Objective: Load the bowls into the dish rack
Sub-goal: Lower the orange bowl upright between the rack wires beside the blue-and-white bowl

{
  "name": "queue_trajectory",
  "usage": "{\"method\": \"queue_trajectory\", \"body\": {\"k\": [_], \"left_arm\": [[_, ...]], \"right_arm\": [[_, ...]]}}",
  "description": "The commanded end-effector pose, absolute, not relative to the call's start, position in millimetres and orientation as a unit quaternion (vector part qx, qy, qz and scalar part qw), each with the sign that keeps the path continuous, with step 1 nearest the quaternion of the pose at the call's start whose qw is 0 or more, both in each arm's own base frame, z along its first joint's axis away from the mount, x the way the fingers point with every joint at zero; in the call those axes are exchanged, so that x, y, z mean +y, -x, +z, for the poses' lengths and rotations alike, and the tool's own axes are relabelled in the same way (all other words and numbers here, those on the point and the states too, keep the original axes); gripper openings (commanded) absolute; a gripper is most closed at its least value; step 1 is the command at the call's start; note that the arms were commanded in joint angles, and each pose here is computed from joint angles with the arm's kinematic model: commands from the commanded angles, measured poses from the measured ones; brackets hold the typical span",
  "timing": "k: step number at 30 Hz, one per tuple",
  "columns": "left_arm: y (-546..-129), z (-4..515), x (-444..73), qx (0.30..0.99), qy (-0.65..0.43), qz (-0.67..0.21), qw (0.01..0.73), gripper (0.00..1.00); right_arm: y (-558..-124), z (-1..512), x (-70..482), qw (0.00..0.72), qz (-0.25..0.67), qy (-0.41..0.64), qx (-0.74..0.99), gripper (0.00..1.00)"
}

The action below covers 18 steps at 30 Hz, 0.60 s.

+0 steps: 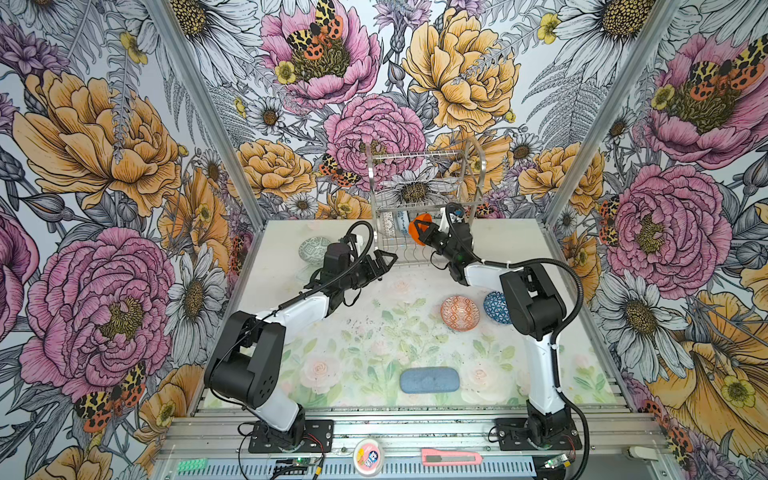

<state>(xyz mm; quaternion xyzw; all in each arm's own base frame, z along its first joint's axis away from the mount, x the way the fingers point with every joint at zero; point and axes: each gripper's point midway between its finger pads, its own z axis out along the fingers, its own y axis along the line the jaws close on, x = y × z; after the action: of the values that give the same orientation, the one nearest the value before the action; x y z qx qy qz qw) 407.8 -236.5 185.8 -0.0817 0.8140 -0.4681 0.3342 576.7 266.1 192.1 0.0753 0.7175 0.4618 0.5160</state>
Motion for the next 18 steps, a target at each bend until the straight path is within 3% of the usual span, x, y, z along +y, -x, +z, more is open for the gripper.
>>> {"method": "queue_trajectory", "body": {"k": [1,18], "left_arm": [[-411,199,-245,0.802,0.067,-0.487,0.341,0.99],[-413,198,-244,0.802,0.064,-0.488,0.339,0.99]], "right_arm": [[-589,220,268,0.550,0.480,-0.088,0.678,0.00],[-613,209,271,0.545,0.494,-0.132,0.665,0.00]]}}
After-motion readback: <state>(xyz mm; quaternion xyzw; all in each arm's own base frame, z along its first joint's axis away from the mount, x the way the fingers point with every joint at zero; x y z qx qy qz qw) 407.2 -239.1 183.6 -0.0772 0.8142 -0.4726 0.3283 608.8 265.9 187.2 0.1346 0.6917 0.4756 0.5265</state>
